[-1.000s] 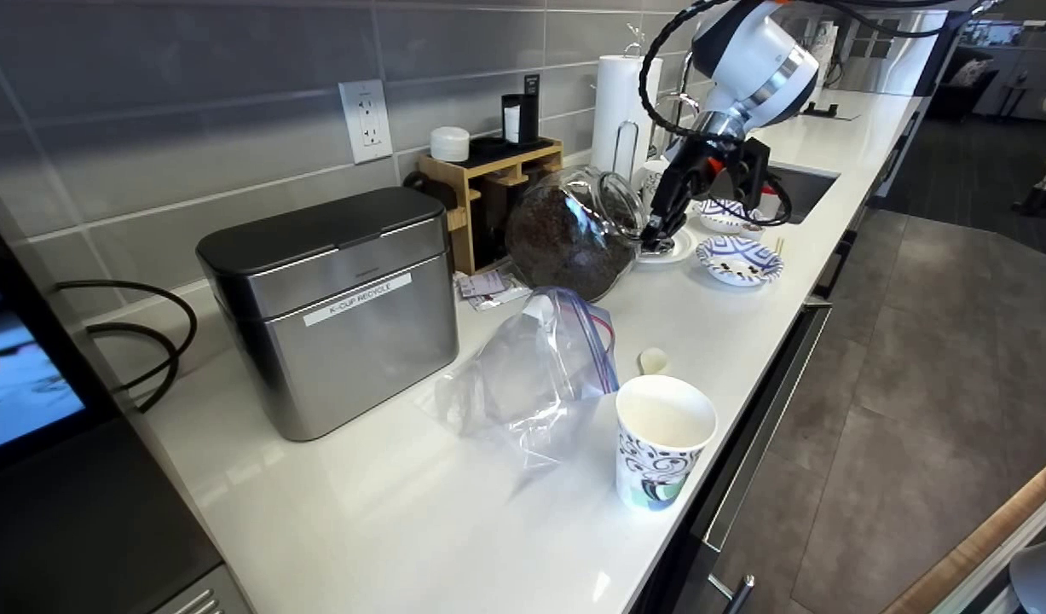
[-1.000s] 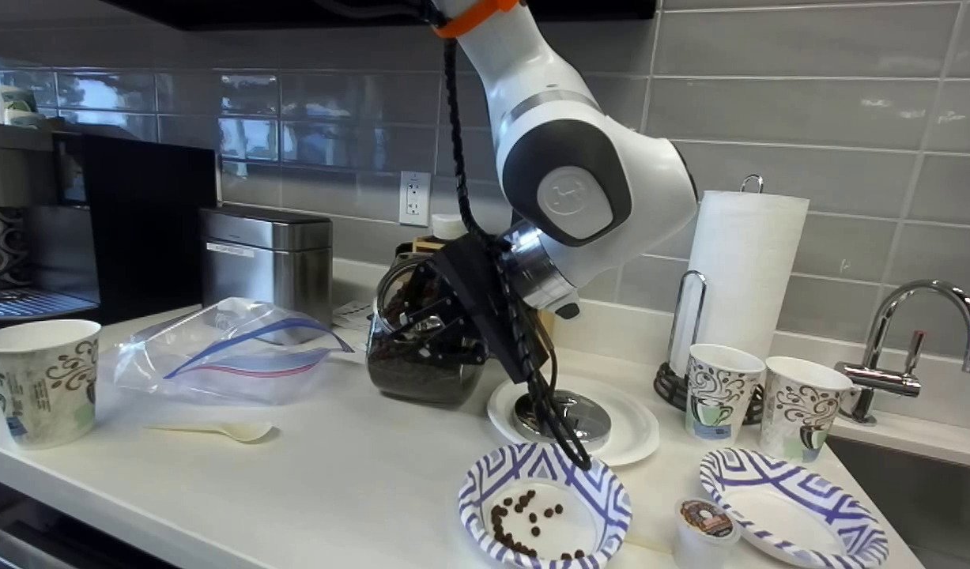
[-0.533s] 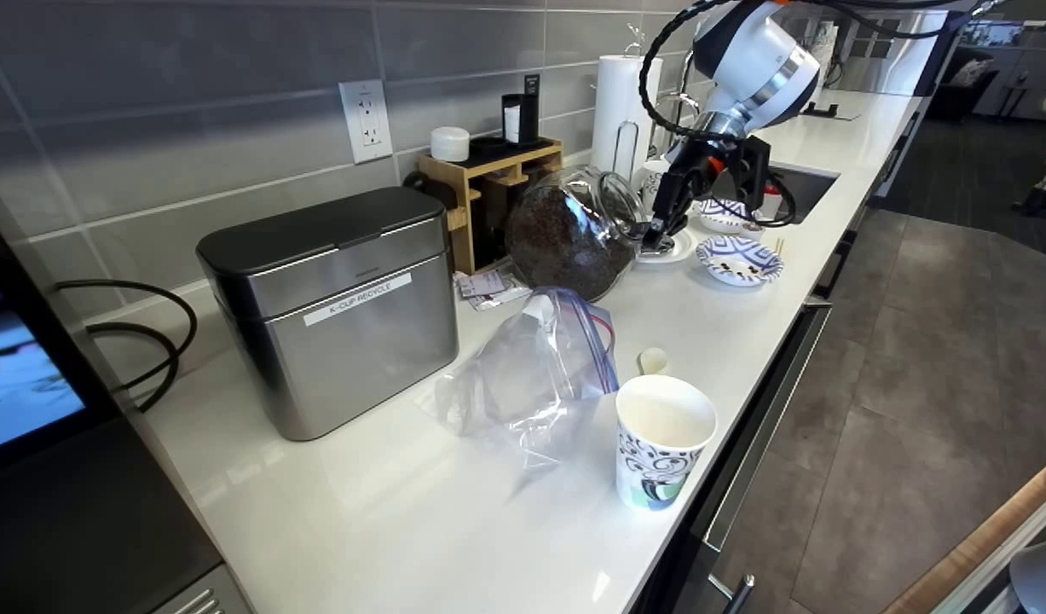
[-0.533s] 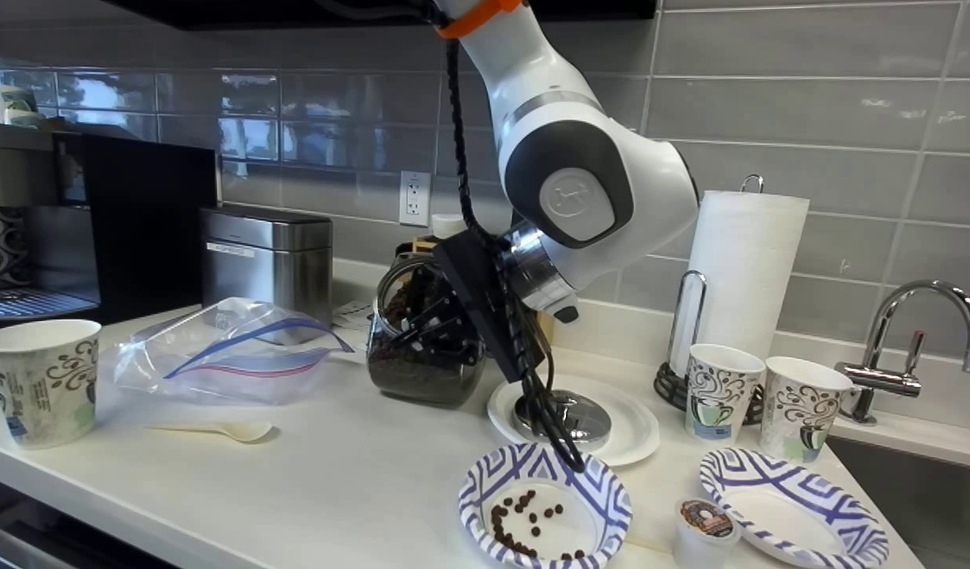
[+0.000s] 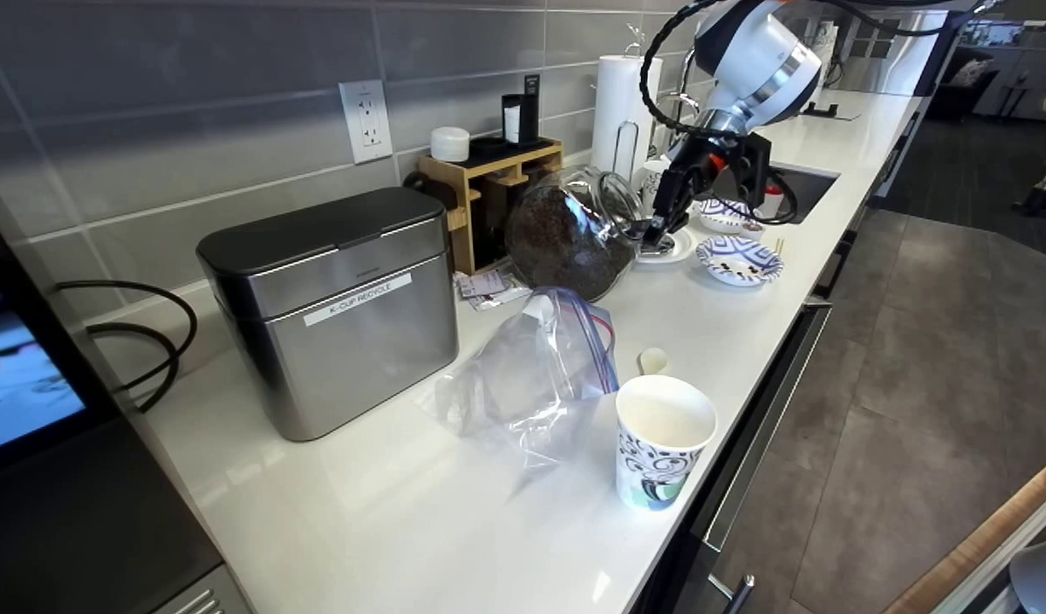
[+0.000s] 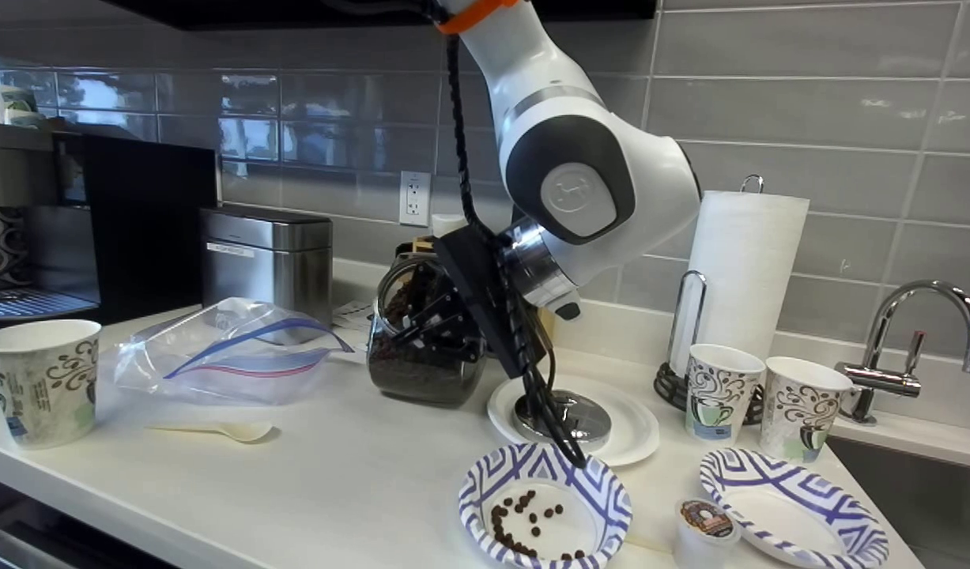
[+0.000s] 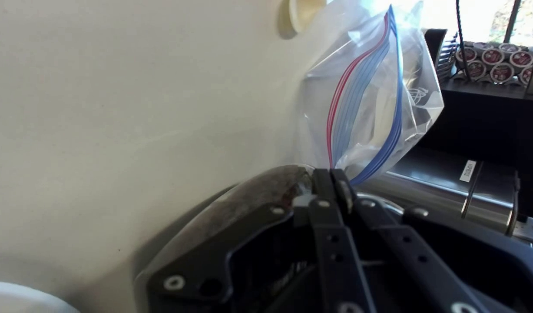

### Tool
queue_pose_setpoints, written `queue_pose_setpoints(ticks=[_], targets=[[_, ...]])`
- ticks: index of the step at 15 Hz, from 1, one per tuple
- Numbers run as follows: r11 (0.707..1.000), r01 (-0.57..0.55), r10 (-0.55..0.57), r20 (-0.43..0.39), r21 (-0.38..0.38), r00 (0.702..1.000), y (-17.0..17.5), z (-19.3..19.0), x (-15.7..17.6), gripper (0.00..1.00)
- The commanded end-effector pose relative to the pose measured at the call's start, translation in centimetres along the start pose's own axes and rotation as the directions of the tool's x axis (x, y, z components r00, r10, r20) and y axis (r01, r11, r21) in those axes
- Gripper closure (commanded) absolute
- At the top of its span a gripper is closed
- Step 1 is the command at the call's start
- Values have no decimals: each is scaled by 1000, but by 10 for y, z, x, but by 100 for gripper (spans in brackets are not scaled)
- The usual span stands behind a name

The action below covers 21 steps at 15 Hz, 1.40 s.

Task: Put the scoop inside the jar and then close it

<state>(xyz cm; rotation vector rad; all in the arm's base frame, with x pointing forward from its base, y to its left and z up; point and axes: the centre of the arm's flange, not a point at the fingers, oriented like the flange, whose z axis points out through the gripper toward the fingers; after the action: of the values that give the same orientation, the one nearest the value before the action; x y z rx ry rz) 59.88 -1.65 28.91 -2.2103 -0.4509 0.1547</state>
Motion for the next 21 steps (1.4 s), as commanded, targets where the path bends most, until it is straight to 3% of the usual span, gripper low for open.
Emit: queue_pose_setpoints(ticks=[1, 2, 4, 5, 6, 7, 10, 11, 13, 21], targets=[[1000, 6, -6, -18, 11, 1000, -11, -10, 3, 99], [1000, 4, -4, -19, 6, 1000, -12, -10, 5, 75], [1000, 5, -5, -13, 3, 1000, -13, -9, 8, 79], [1000, 3, -3, -7, 4, 1000, -13, -8, 9, 75], [1000, 5, -5, -4, 7, 1000, -14, -7, 9, 81], [1000, 4, -4, -3, 6, 1000, -14, -7, 10, 96], [1000, 5, -5, -2, 6, 1000, -16, -6, 10, 91], [1000, 5, -5, 0, 4, 1000, -17, -5, 9, 85], [1000, -1, 1, 7, 0, 1000, -17, -4, 8, 64], [1000, -16, 15, 52, 21, 999, -29, 0, 0, 6]])
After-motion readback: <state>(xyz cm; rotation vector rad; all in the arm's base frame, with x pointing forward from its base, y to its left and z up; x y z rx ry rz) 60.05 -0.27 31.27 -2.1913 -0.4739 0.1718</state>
